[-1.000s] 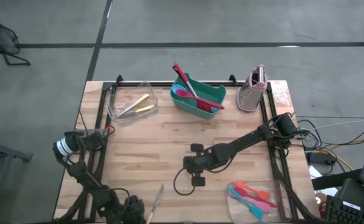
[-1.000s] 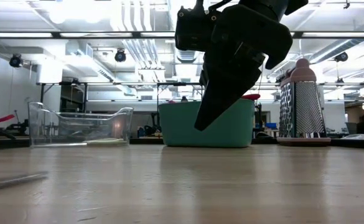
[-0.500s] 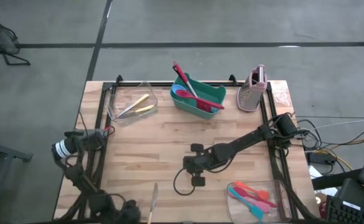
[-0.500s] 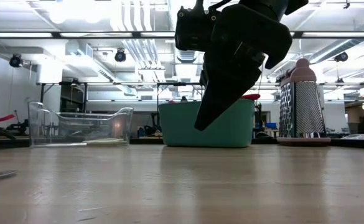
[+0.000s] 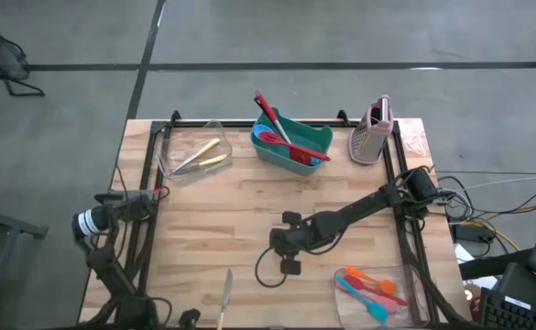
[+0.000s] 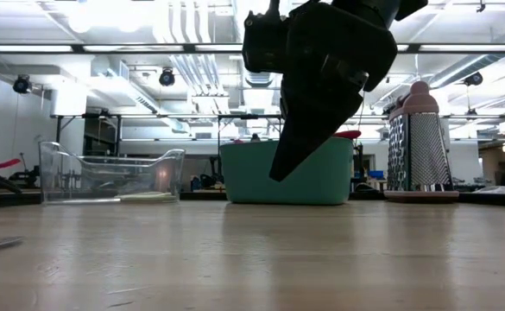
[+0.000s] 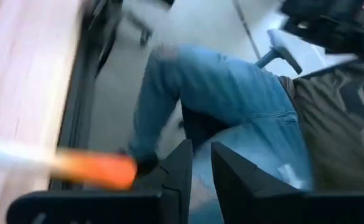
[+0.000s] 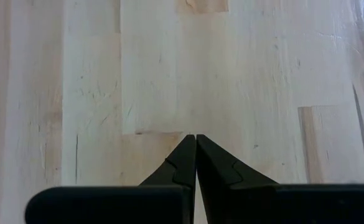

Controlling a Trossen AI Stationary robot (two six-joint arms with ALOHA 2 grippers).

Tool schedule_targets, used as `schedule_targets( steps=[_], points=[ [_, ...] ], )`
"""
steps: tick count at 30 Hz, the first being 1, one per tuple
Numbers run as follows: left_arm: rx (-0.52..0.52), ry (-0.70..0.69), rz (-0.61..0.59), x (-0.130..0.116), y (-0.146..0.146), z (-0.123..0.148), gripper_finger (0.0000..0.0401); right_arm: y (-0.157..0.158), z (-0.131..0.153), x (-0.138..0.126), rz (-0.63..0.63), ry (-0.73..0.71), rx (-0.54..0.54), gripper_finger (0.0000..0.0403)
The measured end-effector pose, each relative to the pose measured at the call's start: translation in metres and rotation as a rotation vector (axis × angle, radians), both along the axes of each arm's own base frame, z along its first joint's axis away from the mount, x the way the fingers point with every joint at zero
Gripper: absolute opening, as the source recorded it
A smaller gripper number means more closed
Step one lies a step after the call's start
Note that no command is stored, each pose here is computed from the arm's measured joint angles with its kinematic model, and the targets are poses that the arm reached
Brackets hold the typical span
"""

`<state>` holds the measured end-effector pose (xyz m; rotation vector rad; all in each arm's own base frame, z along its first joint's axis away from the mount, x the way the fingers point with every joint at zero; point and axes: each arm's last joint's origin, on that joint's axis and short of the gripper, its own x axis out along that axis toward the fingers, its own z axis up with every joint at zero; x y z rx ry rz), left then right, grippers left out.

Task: Pick & Place Kitchen Items
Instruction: Put the orange table knife into the top transparent bin

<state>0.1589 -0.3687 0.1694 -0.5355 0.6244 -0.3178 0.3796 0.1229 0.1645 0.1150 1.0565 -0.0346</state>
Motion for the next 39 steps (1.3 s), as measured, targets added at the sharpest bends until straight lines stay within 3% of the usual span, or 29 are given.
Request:
schedule_targets(
  steps=[4, 7, 13, 18, 23, 31, 39],
  points=[
    [0.23, -0.205, -0.05, 0.0, -0.02, 0.012, 0.0065, 0.001, 0.0, 0.0, -0.021, 0.0, 0.013, 0.0008],
    [0.361, -0.286, -0.065, 0.004, -0.038, 0.017, 0.0071, 0.002, 0.0, -0.001, -0.042, 0.001, 0.027, 0.0008],
    [0.762, -0.323, -0.066, 0.014, -0.066, -0.007, 0.0119, 0.003, 0.0, -0.001, -0.058, 0.003, 0.038, 0.0008],
    [0.94, -0.324, -0.043, 0.02, -0.08, -0.018, 0.0182, 0.002, 0.0, -0.001, -0.058, 0.002, 0.036, 0.0008],
    [0.921, -0.307, -0.046, 0.019, -0.09, -0.025, 0.0225, 0.001, 0.0, 0.0, -0.068, 0.002, 0.041, 0.0008],
    [0.905, -0.261, -0.065, 0.014, -0.089, -0.033, 0.0227, 0.002, 0.0, -0.001, -0.085, 0.003, 0.052, 0.0008],
    [1.044, -0.23, -0.135, 0.013, -0.084, -0.055, 0.0226, 0.002, 0.0, -0.001, -0.084, 0.002, 0.052, 0.0008]
  ],
)
